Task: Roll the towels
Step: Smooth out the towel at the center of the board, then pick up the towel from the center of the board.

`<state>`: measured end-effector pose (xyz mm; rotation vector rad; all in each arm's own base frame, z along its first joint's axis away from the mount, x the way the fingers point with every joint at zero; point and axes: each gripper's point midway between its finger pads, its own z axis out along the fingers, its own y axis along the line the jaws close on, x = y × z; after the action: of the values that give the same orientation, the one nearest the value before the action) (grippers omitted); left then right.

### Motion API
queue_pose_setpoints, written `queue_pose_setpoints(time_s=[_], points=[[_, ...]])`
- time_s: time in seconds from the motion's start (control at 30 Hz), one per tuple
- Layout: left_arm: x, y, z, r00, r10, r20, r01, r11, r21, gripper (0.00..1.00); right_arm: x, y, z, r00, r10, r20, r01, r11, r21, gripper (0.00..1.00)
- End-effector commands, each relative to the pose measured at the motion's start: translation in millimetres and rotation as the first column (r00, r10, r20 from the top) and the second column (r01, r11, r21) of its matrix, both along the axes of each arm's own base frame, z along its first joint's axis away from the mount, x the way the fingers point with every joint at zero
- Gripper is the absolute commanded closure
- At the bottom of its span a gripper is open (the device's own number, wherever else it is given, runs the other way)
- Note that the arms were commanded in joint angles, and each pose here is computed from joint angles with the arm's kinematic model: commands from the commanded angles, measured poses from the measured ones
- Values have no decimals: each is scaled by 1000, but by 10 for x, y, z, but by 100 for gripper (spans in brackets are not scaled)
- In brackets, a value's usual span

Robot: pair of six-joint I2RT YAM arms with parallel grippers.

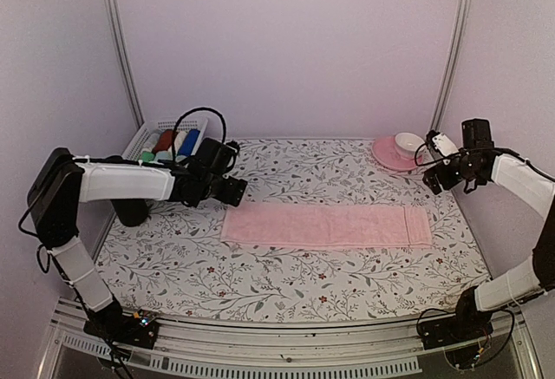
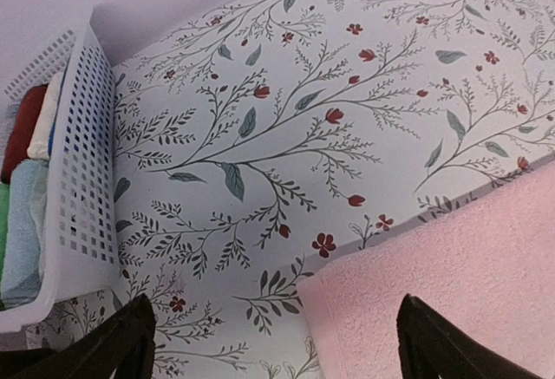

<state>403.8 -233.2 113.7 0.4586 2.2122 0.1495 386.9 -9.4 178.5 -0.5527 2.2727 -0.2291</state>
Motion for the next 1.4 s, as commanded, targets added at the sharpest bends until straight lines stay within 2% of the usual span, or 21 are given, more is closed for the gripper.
queue_pose_setpoints(time_s=[0.0, 0.13, 0.17, 0.3, 0.5, 0.67, 0.8, 0.93, 1.13, 1.3, 1.37], points=[[-280, -44, 140, 1000, -21, 16, 21, 999, -41, 3, -427, 217, -555, 972, 73, -224, -37, 986, 162, 3], [-515, -94, 156, 998, -49, 32, 50, 999, -15, 3, -694, 272, -926, 929, 96, -358, -20, 978, 208, 15], [-565, -96, 143, 998, -55, 30, 55, 998, -8, 3, -732, 274, -976, 920, 105, -377, -24, 977, 213, 21], [-719, -104, 94, 997, -70, 26, 69, 998, 8, 3, -736, 81, -1086, 905, 48, -422, 41, 979, 199, 25], [-785, -90, 36, 997, -71, 36, 70, 997, 23, 3, -824, 141, -1351, 853, 93, -514, 32, 973, 230, 31], [-782, -95, -12, 996, -74, 47, 71, 996, 44, 3, -844, 144, -1528, 827, 93, -554, 48, 971, 234, 39], [-778, -88, -67, 996, -75, 45, 72, 996, 58, 3, -804, 73, -1629, 824, 52, -565, 75, 977, 200, 54], [-780, -81, -97, 996, -75, 46, 72, 995, 62, 3, -755, 2, -1783, 810, 16, -587, 103, 980, 168, 61], [-794, -42, -101, 996, -71, 57, 67, 995, 70, 3, -594, -134, -1997, 791, -36, -611, 127, 986, 105, 79], [-795, -5, -116, 996, -63, 65, 58, 995, 79, 3, -339, -241, -1981, 805, -75, -589, 143, 987, 71, 80], [-793, 7, -125, 996, -59, 67, 53, 995, 83, 3, -228, -269, -1960, 811, -86, -579, 151, 986, 66, 77]])
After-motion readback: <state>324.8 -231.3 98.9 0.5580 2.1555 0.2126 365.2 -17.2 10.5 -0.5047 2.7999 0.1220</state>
